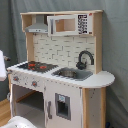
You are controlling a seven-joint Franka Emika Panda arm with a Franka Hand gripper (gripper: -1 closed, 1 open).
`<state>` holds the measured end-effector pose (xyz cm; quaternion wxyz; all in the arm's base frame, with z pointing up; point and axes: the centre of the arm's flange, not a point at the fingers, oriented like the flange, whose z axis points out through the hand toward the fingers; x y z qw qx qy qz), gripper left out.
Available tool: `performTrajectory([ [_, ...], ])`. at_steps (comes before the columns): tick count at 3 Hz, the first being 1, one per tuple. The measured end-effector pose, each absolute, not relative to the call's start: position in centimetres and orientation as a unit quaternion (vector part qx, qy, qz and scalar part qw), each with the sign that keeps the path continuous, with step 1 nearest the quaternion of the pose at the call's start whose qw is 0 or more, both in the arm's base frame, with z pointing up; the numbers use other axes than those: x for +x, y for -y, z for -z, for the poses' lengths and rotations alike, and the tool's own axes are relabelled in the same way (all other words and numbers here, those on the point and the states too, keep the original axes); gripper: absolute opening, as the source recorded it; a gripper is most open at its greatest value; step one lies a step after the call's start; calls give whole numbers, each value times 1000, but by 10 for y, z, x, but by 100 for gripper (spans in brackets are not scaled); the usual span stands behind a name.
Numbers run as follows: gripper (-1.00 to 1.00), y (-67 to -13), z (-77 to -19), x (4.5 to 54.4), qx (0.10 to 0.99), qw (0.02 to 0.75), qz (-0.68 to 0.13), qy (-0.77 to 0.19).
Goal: Play with the kitchen
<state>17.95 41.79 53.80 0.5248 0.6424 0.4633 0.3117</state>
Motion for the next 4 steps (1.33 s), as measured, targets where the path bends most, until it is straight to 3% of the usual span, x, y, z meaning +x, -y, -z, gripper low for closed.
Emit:
performTrajectory([
  [4,100,-352,-481,207,706,407,-189,-549],
])
